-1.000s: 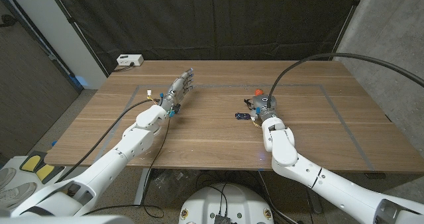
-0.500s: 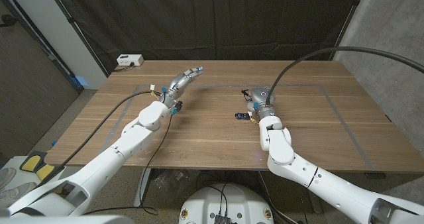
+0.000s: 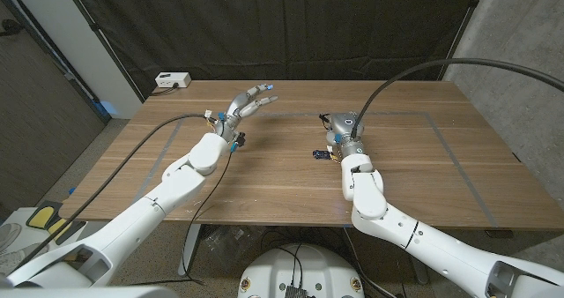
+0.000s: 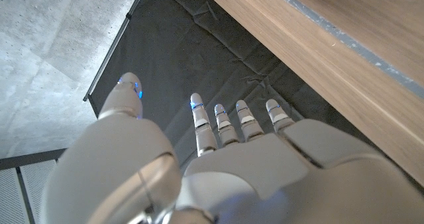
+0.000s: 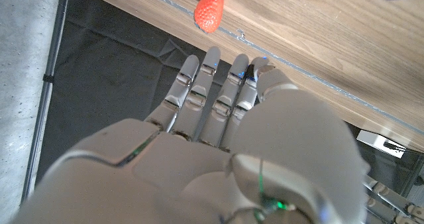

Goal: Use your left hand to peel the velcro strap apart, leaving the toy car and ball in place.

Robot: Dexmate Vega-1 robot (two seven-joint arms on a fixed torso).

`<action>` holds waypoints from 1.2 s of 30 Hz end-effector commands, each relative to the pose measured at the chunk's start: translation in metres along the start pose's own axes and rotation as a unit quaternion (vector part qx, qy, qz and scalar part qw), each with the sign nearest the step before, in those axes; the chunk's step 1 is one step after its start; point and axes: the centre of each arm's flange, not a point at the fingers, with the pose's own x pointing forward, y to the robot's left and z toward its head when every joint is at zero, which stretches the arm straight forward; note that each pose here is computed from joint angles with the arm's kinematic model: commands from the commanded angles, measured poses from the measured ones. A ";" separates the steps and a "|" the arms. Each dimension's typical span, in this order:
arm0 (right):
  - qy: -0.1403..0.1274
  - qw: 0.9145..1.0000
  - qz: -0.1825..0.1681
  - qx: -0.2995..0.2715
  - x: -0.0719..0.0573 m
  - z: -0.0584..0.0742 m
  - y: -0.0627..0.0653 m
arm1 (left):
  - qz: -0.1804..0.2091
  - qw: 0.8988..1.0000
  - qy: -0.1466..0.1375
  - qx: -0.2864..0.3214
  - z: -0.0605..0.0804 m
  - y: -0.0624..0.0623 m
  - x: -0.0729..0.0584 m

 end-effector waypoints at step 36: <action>-0.048 0.996 -0.075 0.003 -0.014 0.039 -0.045 | -0.029 0.996 -0.065 0.053 0.031 -0.032 0.000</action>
